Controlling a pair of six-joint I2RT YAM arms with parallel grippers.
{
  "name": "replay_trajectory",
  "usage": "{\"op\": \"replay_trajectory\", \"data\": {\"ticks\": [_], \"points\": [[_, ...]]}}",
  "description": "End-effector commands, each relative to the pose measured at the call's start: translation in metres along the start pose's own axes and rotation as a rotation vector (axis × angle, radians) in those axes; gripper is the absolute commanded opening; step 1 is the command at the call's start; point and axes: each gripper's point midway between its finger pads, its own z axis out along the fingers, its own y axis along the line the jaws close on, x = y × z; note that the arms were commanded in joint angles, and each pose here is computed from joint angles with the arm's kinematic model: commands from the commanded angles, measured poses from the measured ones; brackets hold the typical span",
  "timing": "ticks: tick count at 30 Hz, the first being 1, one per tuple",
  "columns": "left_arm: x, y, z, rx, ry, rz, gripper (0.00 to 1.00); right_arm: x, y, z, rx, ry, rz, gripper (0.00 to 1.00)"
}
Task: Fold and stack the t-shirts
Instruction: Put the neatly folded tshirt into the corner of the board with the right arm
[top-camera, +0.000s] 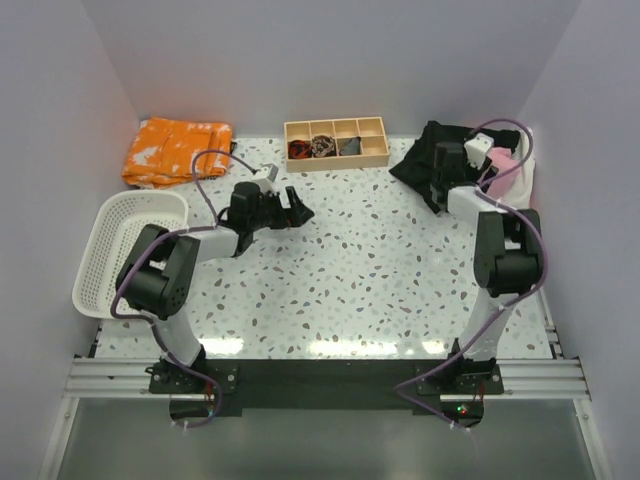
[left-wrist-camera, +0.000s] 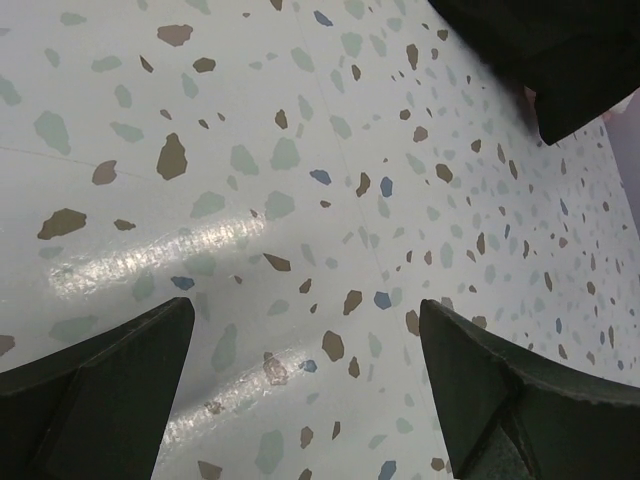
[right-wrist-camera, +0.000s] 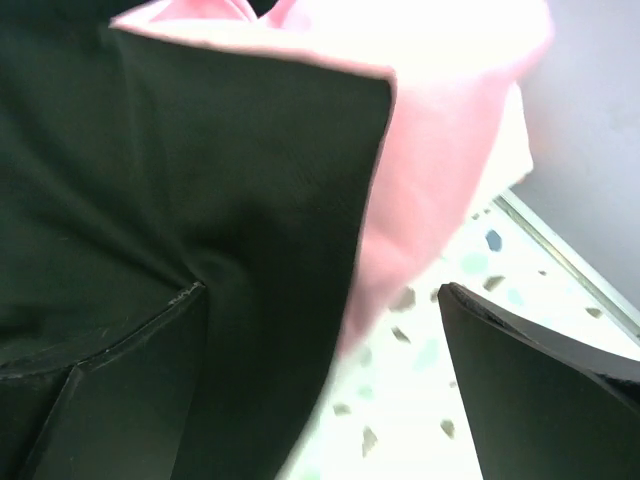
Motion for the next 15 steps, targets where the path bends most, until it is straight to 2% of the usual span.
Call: {"op": "replay_trajectory", "data": {"ticks": [1, 5, 11, 15], "points": [[-0.040, -0.004, -0.017, -0.056, -0.098, 0.114, 1.00, -0.071, -0.010, -0.050, -0.126, -0.134, 0.227, 0.99], [-0.052, 0.000, -0.027, -0.119, -0.127, 0.151, 1.00, -0.071, -0.013, -0.067, -0.168, -0.099, 0.219, 0.99], [-0.058, -0.007, -0.040, -0.119, -0.153, 0.147, 1.00, -0.069, -0.018, -0.089, -0.249, -0.042, 0.238, 0.99], [-0.061, 0.010, -0.060, -0.242, -0.207, 0.107, 1.00, -0.058, -0.002, -0.119, -0.434, 0.032, 0.239, 0.99]]}}
